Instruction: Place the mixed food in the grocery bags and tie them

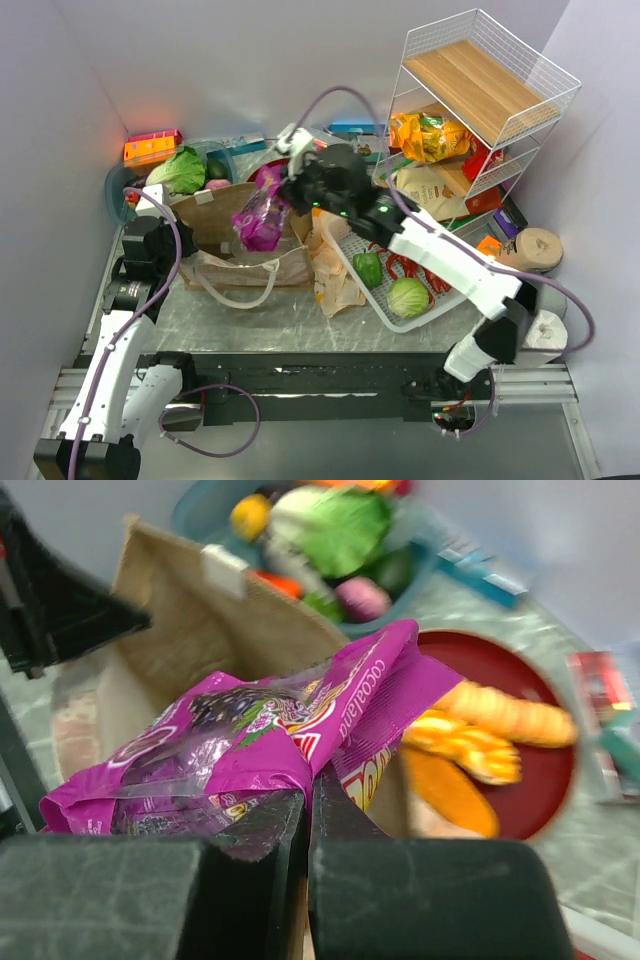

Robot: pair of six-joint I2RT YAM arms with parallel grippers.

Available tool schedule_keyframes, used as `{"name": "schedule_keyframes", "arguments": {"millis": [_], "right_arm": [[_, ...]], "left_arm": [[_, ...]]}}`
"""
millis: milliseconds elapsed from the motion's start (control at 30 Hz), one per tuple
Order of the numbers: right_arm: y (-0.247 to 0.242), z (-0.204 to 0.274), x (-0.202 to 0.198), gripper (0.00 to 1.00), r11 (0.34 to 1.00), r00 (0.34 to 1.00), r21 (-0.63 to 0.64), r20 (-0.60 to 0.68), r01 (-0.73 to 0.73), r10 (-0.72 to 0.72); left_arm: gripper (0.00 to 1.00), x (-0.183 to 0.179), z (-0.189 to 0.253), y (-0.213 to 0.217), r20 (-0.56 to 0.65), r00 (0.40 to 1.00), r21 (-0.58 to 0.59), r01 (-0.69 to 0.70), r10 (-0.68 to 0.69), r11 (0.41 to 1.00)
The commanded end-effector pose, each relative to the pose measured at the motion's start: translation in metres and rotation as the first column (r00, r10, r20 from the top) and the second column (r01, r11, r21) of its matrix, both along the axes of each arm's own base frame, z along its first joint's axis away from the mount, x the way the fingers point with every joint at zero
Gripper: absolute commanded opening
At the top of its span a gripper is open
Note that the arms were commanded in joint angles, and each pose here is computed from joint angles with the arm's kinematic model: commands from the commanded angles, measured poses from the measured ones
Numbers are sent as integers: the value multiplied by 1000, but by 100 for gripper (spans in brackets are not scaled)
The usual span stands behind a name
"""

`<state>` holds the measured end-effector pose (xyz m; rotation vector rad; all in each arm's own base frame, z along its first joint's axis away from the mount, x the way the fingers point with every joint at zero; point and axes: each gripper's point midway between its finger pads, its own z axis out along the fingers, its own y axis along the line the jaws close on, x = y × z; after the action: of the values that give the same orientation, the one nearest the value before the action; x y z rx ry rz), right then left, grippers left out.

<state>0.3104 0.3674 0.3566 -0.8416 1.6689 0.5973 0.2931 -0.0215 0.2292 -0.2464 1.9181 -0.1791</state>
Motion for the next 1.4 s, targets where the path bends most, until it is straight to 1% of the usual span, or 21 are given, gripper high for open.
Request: {"name": "schedule_keyframes", "arguments": {"millis": [0, 33, 67, 167, 200, 233, 333, 367, 433, 467, 500, 533, 600, 700, 800, 867, 933, 1033, 1133, 1233, 1367], "right_arm": [[33, 36, 13, 0, 995, 998, 99, 70, 1, -8], [41, 34, 11, 0, 996, 998, 84, 71, -2, -4], [38, 24, 22, 0, 996, 995, 51, 72, 70, -73], [46, -15, 42, 0, 985, 986, -45, -8, 167, -167], [46, -25, 56, 0, 969, 972, -79, -4, 233, -234], [49, -38, 52, 0, 964, 972, -127, -14, 232, -236], [57, -57, 44, 0, 952, 974, -207, 44, 226, -222], [65, -58, 34, 2, 956, 980, -217, 65, 199, -189], [65, -63, 19, 11, 963, 989, -227, 43, 146, -140], [62, -67, 12, 17, 965, 992, -230, 9, 123, -124], [58, -60, 6, 47, 970, 994, -218, 1, 111, -114], [56, -57, 0, 61, 973, 996, -213, -10, 86, -90], [47, -38, -12, 83, 981, 998, -184, -4, 55, -57], [33, -3, -22, 92, 993, 1000, -115, -2, 22, -22], [14, 35, -24, 93, 999, 1000, -37, 15, 27, -26], [-5, 52, -14, 93, 998, 997, -1, 36, 67, -67], [-35, 69, 1, 94, 989, 987, 35, 59, 146, -148], [-70, 76, 24, 93, 965, 966, 66, 38, 253, -256], [-119, 71, 63, 96, 898, 896, 5, 72, 440, -439], [-157, 59, 97, 99, 798, 803, -103, 132, 594, -581], [-191, 38, 133, 99, 691, 723, -213, 183, 690, -666]], "left_arm": [[1, 3, 14, 0, 55, 998, 1, 9, -9, 1000], [1, 3, 14, 0, 56, 998, 1, 7, -7, 1000], [1, 3, 13, 0, 54, 999, 1, 7, -7, 1000], [1, 3, 14, 0, 56, 998, 1, 7, -7, 1000], [1, 3, 14, -1, 55, 998, 2, 11, -11, 1000], [1, 4, 14, 0, 55, 998, 1, 9, -9, 1000], [1, 3, 14, 0, 56, 998, 2, 6, -6, 1000], [1, 3, 13, 0, 54, 999, 2, 6, -6, 1000], [1, 3, 14, 1, 56, 998, 3, 3, -3, 1000], [1, 3, 15, 0, 57, 998, 2, 4, -4, 1000], [1, 4, 14, 0, 57, 998, 0, 5, -5, 1000], [1, 4, 14, 0, 57, 998, 2, 4, -4, 1000], [1, 4, 15, 0, 60, 998, 1, 7, -7, 1000], [1, 3, 16, 0, 62, 998, -1, 7, -7, 1000], [1, 3, 15, 0, 60, 998, 1, 7, -7, 1000], [1, 3, 15, 0, 60, 998, 2, 4, -4, 1000], [1, 3, 15, 0, 60, 998, -1, 7, -7, 1000], [1, 3, 16, -1, 63, 998, -2, 11, -11, 1000], [1, 4, 16, -2, 65, 998, -2, 16, -16, 1000], [1, 4, 16, -2, 65, 998, -2, 16, -16, 1000], [1, 3, 15, -1, 60, 998, -1, 13, -13, 1000]]}}
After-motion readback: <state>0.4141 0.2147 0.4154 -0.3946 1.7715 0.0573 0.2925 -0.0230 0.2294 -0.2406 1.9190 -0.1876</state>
